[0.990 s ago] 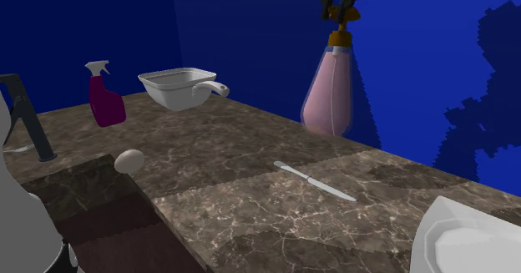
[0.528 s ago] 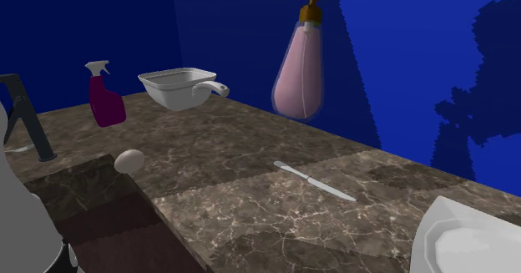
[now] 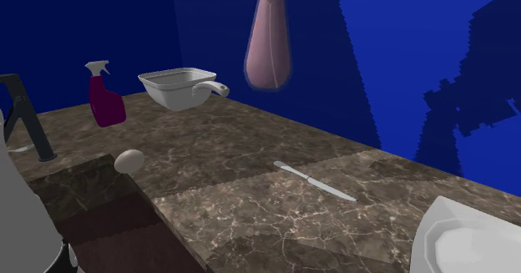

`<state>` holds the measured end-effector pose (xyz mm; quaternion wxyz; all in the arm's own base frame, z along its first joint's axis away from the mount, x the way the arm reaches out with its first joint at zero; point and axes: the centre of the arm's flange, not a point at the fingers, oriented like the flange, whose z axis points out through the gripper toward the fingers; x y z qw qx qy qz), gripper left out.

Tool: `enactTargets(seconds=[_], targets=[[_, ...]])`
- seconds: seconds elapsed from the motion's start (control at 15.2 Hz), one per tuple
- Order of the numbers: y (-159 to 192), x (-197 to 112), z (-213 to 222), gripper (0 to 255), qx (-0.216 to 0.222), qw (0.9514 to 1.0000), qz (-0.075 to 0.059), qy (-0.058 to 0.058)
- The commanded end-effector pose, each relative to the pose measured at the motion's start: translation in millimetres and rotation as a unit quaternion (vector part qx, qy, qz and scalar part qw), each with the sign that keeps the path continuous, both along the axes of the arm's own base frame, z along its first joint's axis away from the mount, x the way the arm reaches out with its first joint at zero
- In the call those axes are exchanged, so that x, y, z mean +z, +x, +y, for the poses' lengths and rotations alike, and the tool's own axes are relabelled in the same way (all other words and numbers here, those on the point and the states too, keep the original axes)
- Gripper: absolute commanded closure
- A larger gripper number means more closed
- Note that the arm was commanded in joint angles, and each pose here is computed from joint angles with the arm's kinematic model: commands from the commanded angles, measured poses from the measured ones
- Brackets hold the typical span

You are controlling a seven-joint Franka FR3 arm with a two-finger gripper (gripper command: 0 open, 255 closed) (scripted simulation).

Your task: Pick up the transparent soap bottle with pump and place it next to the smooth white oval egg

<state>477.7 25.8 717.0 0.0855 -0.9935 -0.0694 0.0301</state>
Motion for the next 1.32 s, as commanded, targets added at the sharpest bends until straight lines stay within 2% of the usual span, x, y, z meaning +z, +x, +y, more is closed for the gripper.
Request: enactTargets(seconds=[0.0,0.99,1.06,1.25], targets=[[-14,14,19,255,0.0,1.0,0.0,0.0],[-112,125,151,255,0.0,1.0,0.0,0.0],[-116,129,156,255,0.0,1.0,0.0,0.0],[-116,113,156,255,0.0,1.0,0.0,0.0]])
